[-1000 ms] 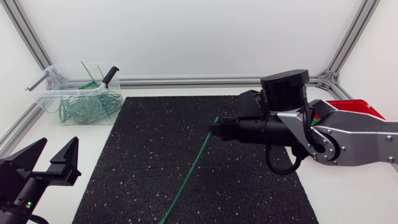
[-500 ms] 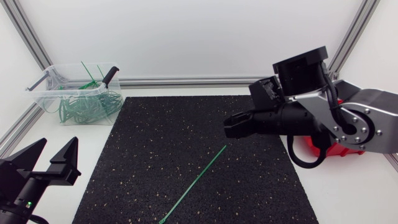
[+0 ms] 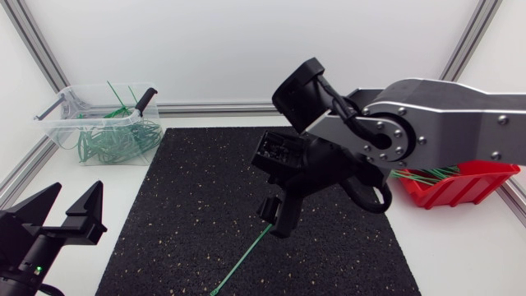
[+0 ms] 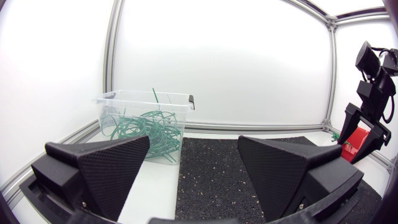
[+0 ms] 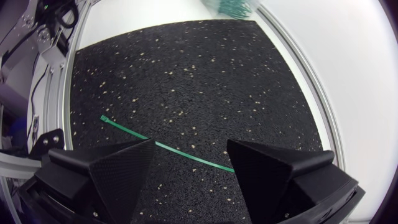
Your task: Take a green cable tie from the red box, thread the tail through the head to close it, then place it in the transparent bin on the left.
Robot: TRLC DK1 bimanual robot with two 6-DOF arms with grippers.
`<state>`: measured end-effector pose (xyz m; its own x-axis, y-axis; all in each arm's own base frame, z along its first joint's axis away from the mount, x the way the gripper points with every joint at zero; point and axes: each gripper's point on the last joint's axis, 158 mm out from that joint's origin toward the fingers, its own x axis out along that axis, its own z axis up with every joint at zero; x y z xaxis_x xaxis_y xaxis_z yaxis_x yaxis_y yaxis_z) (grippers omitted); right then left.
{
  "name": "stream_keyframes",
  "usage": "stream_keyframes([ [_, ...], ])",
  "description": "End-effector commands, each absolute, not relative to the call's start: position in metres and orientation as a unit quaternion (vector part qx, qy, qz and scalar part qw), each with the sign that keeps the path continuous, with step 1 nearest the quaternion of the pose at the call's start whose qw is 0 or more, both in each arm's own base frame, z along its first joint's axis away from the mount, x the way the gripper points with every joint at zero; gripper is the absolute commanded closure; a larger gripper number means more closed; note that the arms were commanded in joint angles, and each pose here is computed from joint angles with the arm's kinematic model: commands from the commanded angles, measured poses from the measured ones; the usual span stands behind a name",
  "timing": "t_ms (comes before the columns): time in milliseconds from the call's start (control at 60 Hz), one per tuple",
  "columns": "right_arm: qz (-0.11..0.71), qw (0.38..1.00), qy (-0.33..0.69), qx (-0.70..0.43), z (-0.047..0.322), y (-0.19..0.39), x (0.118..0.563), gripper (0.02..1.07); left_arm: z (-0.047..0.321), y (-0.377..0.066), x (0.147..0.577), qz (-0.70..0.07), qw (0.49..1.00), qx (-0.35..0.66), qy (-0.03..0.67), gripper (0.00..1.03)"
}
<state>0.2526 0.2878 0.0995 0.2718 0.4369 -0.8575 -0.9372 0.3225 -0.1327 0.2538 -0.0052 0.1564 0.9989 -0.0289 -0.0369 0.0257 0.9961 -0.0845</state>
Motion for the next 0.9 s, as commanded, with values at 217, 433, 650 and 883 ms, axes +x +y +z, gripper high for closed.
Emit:
stream_keyframes([
  [217,0.55,0.588,0.377,-0.458,0.058,0.318,0.213,0.06,0.129,-0.006,0.254,-0.013,0.997,-0.054,0.055,0.04],
  [433,0.588,0.522,0.361,-0.501,0.037,0.335,0.182,0.06,0.129,-0.006,0.254,-0.013,0.997,-0.054,0.055,0.04],
  [650,0.617,0.474,0.343,-0.526,0.022,0.352,0.156,0.27,0.129,-0.006,0.254,-0.013,0.997,-0.054,0.055,0.04],
  [883,0.631,0.441,0.346,-0.536,0.002,0.359,0.143,0.48,0.129,-0.006,0.254,-0.013,0.997,-0.054,0.056,0.04],
])
